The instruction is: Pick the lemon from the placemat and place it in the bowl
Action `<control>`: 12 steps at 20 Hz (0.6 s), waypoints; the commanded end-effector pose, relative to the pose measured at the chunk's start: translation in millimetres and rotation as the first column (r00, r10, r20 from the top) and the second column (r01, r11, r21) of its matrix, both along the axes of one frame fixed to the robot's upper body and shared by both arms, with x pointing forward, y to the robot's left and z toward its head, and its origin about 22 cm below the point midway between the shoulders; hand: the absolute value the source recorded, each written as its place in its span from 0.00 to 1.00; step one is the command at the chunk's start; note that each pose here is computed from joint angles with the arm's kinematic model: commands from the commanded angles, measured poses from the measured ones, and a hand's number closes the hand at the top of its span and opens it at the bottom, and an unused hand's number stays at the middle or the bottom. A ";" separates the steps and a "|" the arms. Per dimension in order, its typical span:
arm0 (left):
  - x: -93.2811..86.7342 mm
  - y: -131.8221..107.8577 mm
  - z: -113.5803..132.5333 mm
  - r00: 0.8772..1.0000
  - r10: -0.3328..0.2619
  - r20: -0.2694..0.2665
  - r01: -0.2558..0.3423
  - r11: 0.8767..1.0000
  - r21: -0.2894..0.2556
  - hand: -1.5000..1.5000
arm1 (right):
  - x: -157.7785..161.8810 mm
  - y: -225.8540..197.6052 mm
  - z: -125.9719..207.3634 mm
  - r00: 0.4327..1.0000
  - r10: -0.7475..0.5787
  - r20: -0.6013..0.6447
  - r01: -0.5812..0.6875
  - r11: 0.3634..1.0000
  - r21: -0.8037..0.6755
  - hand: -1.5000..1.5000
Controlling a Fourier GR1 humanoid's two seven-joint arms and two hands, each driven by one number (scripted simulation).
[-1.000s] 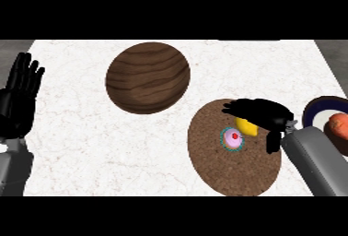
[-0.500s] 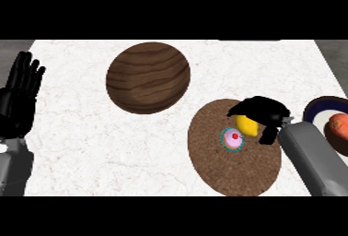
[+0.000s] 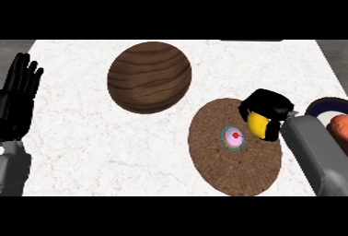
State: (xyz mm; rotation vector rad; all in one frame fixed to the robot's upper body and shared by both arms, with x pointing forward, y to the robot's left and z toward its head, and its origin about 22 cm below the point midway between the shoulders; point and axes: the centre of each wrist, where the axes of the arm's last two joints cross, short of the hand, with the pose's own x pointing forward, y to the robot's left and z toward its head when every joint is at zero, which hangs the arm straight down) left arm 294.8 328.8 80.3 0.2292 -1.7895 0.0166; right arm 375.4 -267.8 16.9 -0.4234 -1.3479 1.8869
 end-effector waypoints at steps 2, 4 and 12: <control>12.4 -19.9 13.7 0.998 -0.050 0.042 0.051 0.999 -0.020 0.50 | 39.5 -58.7 59.0 0.977 -0.211 0.041 0.212 0.977 -0.004 1.00; 12.8 -22.4 12.2 0.995 -0.085 0.048 0.085 0.996 -0.005 0.50 | 41.4 -87.3 81.7 0.948 -0.311 0.060 0.314 0.949 -0.038 1.00; 17.0 -34.4 6.8 0.994 -0.094 0.047 0.095 0.995 -0.022 0.50 | 49.1 -116.7 113.6 0.911 -0.367 0.190 0.367 0.930 0.037 1.00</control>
